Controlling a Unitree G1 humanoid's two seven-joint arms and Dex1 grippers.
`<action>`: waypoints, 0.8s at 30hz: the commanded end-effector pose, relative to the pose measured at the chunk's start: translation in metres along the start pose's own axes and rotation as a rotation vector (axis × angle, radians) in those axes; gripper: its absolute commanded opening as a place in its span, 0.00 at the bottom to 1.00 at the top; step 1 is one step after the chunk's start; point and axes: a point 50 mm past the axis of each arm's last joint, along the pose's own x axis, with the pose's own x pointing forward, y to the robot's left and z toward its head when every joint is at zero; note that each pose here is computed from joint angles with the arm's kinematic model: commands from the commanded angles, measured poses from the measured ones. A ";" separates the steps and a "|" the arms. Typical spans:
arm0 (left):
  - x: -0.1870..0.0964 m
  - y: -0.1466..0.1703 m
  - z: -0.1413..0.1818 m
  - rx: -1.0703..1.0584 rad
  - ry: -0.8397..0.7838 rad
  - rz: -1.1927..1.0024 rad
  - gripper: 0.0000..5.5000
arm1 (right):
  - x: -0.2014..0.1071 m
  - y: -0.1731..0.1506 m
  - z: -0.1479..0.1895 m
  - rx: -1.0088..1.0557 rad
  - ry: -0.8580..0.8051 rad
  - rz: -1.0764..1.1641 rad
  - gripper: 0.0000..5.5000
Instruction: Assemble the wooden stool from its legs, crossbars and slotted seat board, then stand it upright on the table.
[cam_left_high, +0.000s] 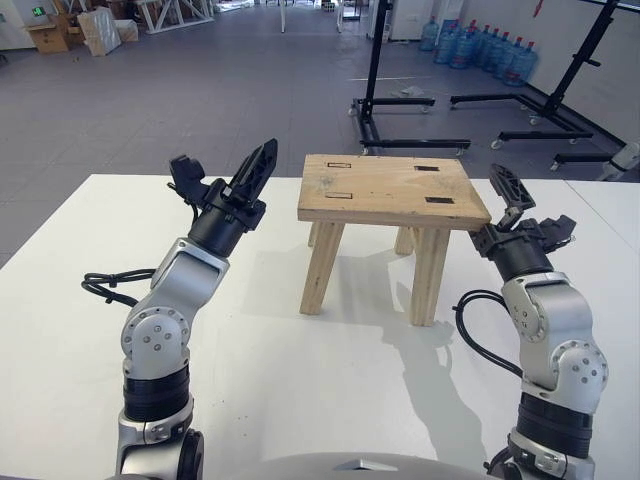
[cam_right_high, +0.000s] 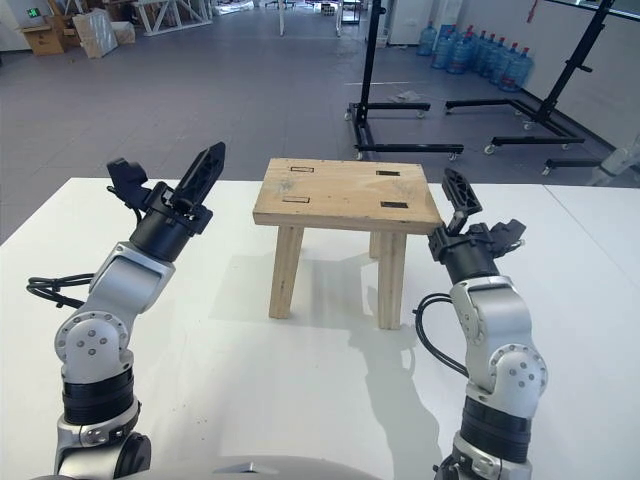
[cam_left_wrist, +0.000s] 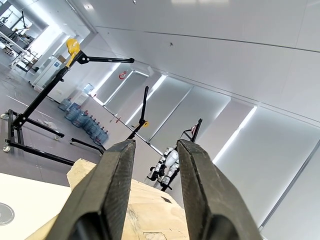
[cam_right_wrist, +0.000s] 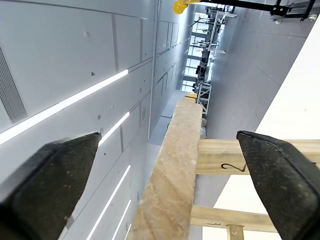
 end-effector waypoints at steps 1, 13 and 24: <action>-0.002 -0.001 -0.001 0.016 0.010 0.002 0.28 | 0.000 -0.002 0.007 -0.027 -0.060 -0.019 0.91; -0.025 -0.004 -0.008 0.040 0.093 -0.146 0.28 | -0.107 -0.056 0.043 -0.195 0.390 0.151 0.91; -0.021 -0.017 -0.017 0.214 0.038 -0.389 0.28 | -0.035 0.031 -0.060 -0.497 0.460 0.826 0.91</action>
